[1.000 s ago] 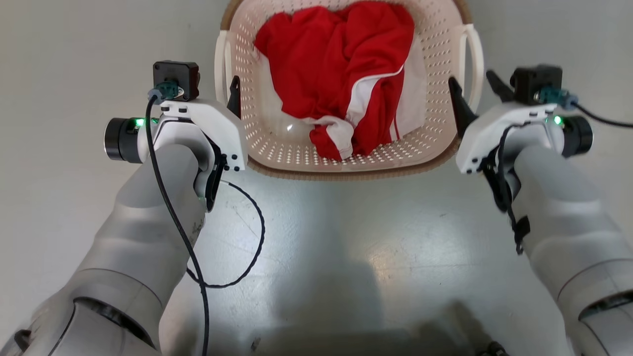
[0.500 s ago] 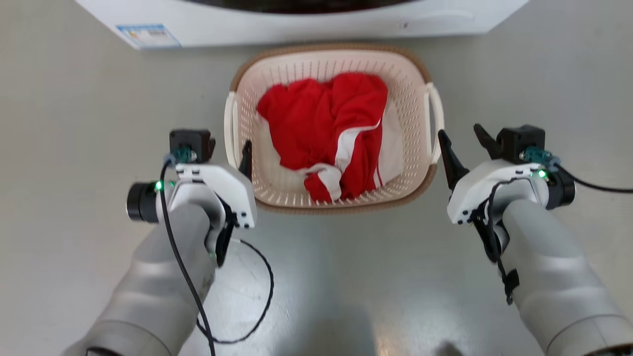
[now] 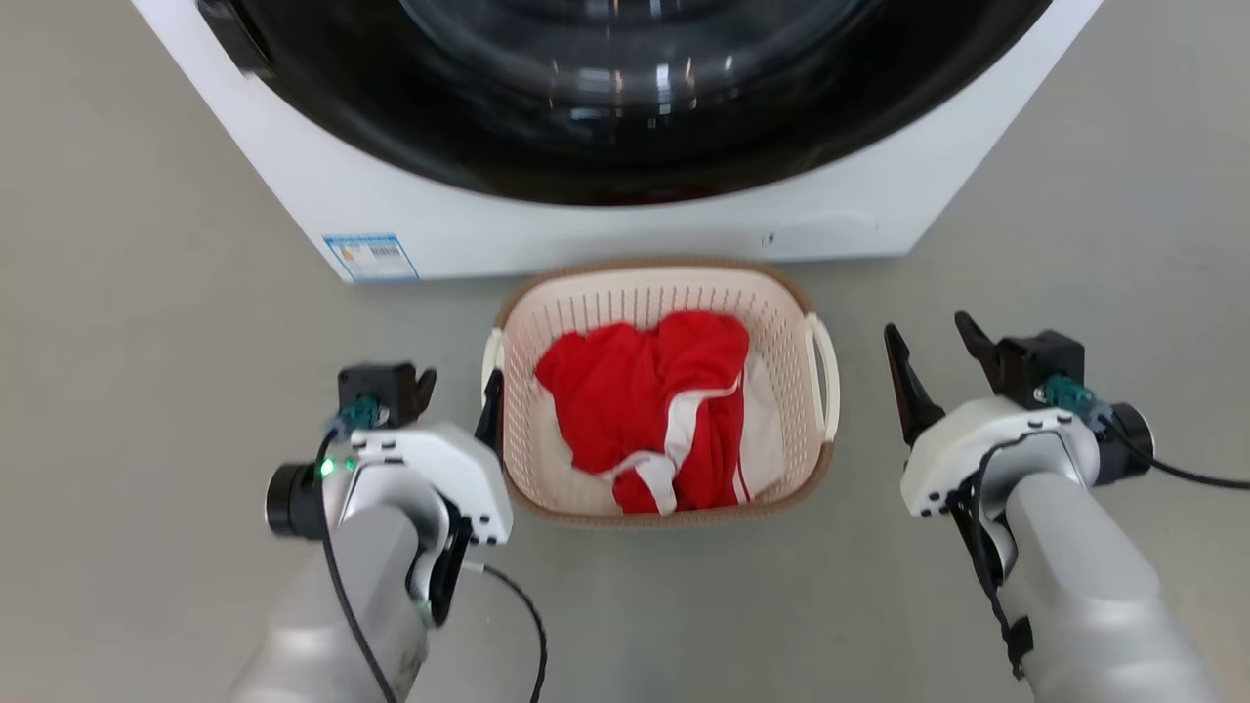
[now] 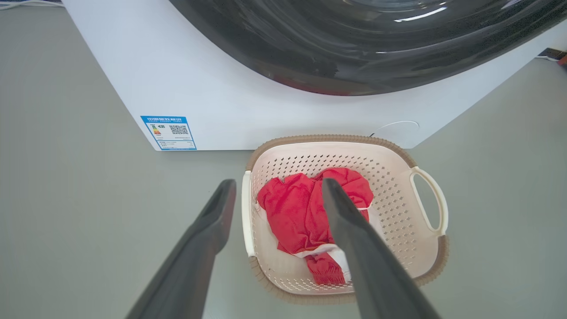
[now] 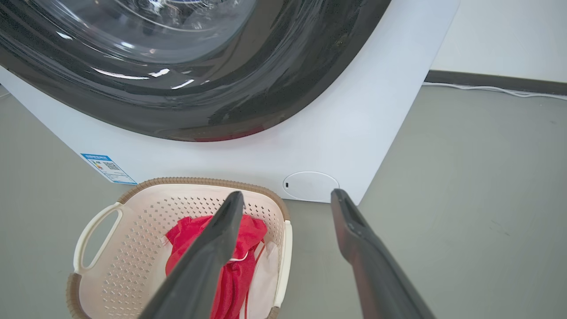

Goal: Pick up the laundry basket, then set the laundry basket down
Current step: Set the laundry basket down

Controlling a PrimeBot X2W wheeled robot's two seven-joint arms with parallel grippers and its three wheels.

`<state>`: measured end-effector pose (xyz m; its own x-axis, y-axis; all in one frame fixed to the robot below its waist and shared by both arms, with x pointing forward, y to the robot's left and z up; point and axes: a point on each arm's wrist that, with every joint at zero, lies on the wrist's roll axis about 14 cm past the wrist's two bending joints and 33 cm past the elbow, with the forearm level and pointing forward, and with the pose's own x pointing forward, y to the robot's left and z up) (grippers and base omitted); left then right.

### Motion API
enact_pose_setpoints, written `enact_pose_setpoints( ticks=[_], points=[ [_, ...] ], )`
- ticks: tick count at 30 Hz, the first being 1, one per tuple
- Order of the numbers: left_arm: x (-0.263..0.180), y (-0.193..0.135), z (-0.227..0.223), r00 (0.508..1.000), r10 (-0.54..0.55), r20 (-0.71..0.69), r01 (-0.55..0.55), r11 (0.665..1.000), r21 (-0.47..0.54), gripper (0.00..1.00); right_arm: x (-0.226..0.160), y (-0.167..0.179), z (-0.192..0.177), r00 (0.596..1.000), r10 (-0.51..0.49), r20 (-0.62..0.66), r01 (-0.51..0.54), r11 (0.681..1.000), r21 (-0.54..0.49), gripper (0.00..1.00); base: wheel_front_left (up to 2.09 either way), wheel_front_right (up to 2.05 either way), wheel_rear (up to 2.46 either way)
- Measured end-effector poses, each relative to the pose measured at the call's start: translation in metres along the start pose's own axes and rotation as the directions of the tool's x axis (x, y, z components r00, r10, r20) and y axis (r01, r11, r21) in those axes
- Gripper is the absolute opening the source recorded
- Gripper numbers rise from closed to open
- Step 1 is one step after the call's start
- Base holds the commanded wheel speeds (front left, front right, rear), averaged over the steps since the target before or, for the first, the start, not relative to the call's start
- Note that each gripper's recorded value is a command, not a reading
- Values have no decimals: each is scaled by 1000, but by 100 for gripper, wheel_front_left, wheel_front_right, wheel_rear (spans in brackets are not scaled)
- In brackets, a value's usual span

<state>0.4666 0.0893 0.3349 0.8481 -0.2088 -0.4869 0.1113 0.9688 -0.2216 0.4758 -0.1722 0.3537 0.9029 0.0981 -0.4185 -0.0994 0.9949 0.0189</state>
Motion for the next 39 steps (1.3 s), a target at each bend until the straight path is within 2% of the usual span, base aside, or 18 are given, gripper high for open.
enact_pose_setpoints(
  ticks=[10,22,33,39],
  points=[
    [-49,13,31,990,44,136,-40,999,-30,100,-38,-1,35,993,-17,117,21,999,-34,100,0,0,0],
    [-107,23,41,962,76,262,-52,994,-97,100,-90,-4,56,968,-39,247,50,998,-40,100,0,0,0],
    [-139,28,41,937,108,333,-66,989,-136,100,-131,-12,67,936,-69,346,88,995,-39,100,0,0,0],
    [-149,28,40,926,123,356,-69,984,-162,100,-146,-15,59,933,-84,351,99,995,-25,100,0,0,0]
  ],
)
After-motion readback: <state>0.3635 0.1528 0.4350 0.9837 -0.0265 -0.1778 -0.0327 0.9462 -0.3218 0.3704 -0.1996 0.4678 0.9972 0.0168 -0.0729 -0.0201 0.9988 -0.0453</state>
